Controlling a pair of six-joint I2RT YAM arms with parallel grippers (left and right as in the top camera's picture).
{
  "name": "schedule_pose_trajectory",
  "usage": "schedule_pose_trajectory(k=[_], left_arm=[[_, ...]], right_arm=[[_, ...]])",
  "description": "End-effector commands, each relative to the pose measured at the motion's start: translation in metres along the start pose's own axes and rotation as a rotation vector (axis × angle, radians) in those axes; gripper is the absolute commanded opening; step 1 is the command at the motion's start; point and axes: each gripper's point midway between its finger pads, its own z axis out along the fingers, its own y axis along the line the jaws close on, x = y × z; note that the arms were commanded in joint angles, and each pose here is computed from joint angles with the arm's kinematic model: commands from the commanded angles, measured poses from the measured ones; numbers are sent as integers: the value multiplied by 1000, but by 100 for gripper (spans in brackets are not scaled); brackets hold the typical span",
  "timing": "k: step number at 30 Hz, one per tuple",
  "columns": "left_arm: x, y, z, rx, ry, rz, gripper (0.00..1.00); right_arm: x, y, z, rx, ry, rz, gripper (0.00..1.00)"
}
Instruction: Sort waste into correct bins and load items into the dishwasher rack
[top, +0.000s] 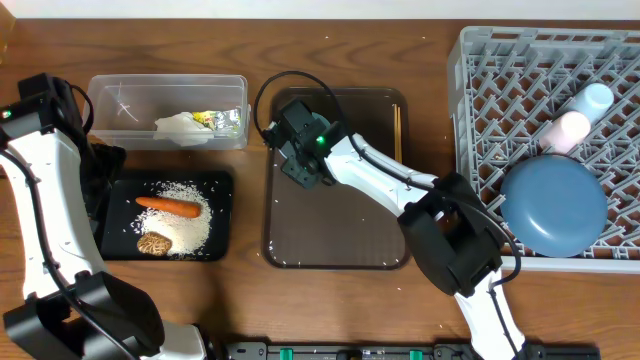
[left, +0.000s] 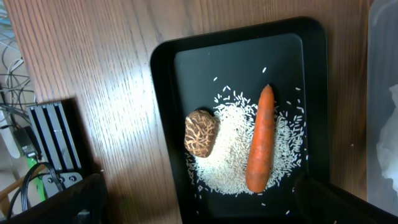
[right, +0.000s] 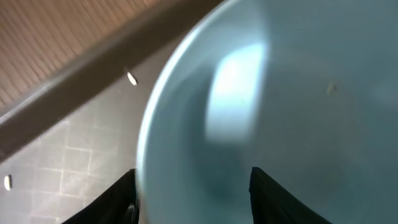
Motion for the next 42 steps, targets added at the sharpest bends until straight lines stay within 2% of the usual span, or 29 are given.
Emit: schedule_pose_trajectory(k=[1, 5, 9, 10, 17, 20, 30, 42], left_arm=[[-1, 3, -1, -5, -3, -16, 98], [-1, 3, -1, -5, -3, -16, 98], [-1, 3, -1, -4, -3, -16, 98], [-1, 3, -1, -4, -3, -16, 98], [-1, 3, -1, -4, -3, -16, 98], [-1, 3, -1, -4, -3, -16, 98], [-1, 2, -1, -4, -3, -16, 98], [-1, 3, -1, -4, -3, -16, 98]], right_arm=[[-3, -5, -7, 28, 3, 44, 48], [-8, -6, -26, 27, -15, 90, 43], [-13, -7, -40, 29, -37, 130, 26], [-13, -7, -42, 29, -37, 132, 25], [-9, -5, -44, 21, -20, 157, 23], [-9, -4, -44, 13, -20, 157, 18], [0, 2, -44, -13, 17, 155, 21], [11, 4, -32, -18, 54, 155, 18]])
